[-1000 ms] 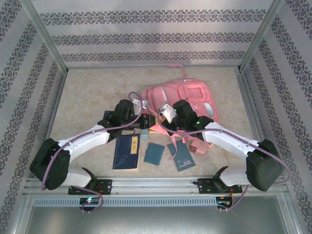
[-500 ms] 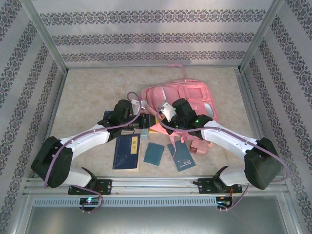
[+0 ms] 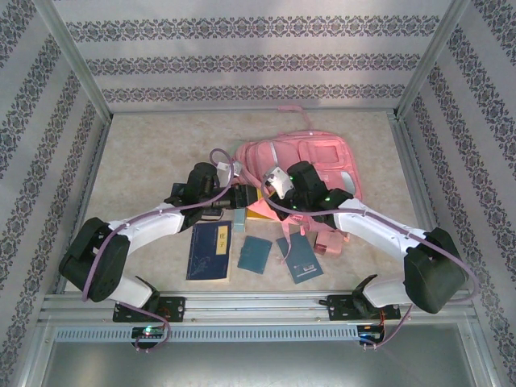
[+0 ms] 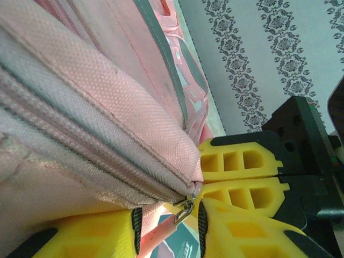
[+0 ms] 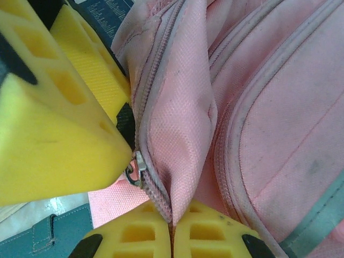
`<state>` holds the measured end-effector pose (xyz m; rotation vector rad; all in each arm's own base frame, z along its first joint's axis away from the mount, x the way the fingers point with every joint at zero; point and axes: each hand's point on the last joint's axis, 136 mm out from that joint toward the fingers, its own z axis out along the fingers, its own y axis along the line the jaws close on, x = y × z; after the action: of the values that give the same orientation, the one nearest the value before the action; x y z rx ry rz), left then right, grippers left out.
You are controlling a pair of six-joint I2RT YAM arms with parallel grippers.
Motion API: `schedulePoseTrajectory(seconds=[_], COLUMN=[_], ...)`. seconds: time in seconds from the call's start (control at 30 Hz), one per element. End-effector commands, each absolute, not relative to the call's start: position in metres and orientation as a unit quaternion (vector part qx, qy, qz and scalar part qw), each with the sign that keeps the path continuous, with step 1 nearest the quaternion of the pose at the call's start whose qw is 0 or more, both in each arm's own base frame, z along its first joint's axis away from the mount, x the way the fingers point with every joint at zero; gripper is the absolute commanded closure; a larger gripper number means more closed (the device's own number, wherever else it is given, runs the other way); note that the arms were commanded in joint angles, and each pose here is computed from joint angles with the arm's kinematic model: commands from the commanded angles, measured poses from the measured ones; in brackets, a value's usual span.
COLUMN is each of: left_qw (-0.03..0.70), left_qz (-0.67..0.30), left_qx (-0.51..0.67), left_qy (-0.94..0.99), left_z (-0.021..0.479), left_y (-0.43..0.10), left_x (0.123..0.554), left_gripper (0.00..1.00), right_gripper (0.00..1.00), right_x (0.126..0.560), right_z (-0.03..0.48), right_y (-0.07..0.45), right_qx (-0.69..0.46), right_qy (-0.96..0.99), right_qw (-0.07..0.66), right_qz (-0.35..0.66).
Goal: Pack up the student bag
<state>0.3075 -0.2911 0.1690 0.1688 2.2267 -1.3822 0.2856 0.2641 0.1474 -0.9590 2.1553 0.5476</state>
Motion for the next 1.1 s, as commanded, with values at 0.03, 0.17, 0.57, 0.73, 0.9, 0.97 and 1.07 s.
schedulePoseTrajectory(seconds=[0.03, 0.17, 0.57, 0.73, 0.9, 0.97, 1.07], left_qw=[0.262, 0.259, 0.275, 0.278, 0.276, 0.277, 0.287], left_qz=[-0.518, -0.525, -0.455, -0.448, -0.431, -0.421, -0.400], left_qx=[0.084, 0.111, 0.183, 0.198, 0.218, 0.227, 0.237], left_qy=[0.810, 0.803, 0.827, 0.826, 0.831, 0.834, 0.838], left_z=[0.167, 0.167, 0.157, 0.157, 0.153, 0.152, 0.153], left_y=[-0.290, -0.294, -0.294, -0.299, -0.304, -0.305, -0.303], left_x=[0.306, 0.299, 0.301, 0.299, 0.296, 0.296, 0.298], left_gripper=[0.64, 0.62, 0.70, 0.70, 0.69, 0.69, 0.74], right_gripper=[1.00, 1.00, 1.00, 1.00, 1.00, 1.00, 1.00], right_x=[0.291, 0.291, 0.292, 0.293, 0.294, 0.294, 0.295], right_z=[0.171, 0.171, 0.177, 0.176, 0.175, 0.175, 0.176], right_y=[0.273, 0.274, 0.274, 0.274, 0.277, 0.277, 0.278], right_qx=[-0.352, -0.348, -0.338, -0.335, -0.331, -0.329, -0.330], right_qy=[0.822, 0.824, 0.824, 0.826, 0.828, 0.829, 0.828], right_qw=[0.372, 0.370, 0.371, 0.368, 0.364, 0.363, 0.364], right_qz=[0.248, 0.252, 0.262, 0.264, 0.269, 0.270, 0.271])
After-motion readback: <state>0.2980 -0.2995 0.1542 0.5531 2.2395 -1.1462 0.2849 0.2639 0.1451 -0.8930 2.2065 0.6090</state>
